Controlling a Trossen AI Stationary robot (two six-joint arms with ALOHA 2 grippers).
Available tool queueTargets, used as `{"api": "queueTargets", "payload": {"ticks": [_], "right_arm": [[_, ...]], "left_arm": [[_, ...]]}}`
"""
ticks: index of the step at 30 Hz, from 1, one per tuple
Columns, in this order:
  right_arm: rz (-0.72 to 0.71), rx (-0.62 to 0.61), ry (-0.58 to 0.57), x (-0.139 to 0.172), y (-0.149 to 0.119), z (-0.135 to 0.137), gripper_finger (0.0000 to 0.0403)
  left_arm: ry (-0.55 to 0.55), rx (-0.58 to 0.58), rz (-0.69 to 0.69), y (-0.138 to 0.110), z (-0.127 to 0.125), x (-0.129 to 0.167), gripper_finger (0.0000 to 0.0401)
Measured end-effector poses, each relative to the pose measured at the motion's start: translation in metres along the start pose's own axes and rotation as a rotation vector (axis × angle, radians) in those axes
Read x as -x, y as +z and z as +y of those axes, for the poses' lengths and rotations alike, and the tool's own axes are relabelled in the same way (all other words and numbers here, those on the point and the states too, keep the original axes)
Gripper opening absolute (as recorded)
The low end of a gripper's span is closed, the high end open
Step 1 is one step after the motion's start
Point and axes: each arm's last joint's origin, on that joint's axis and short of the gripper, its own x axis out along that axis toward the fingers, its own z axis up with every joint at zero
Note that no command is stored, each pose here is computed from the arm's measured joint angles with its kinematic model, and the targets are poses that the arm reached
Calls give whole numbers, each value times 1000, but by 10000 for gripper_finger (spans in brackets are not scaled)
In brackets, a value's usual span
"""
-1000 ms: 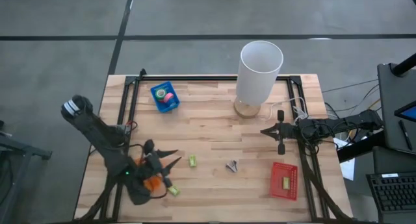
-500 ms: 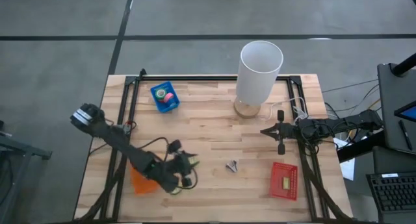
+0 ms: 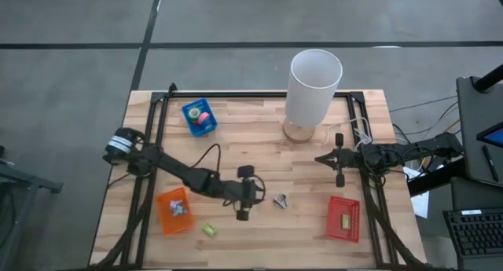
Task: Pick and place Stapler, Stapler remover, tape
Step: Put the black staple remover into the orange basket
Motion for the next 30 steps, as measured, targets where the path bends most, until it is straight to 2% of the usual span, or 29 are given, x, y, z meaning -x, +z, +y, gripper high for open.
{"api": "queueTargets", "payload": {"ticks": [7,11,15,30], "right_arm": [[0,0,0,0,0,0,9],[0,0,0,0,0,0,8],[0,0,0,0,0,0,9],[0,0,0,0,0,0,9]], "left_arm": [[-60,-97,11,1,12,-33,135],[-119,-100,4,5,11,-51,135],[-128,-134,7,5,7,-65,135],[-150,-131,45,-14,3,-85,135]]}}
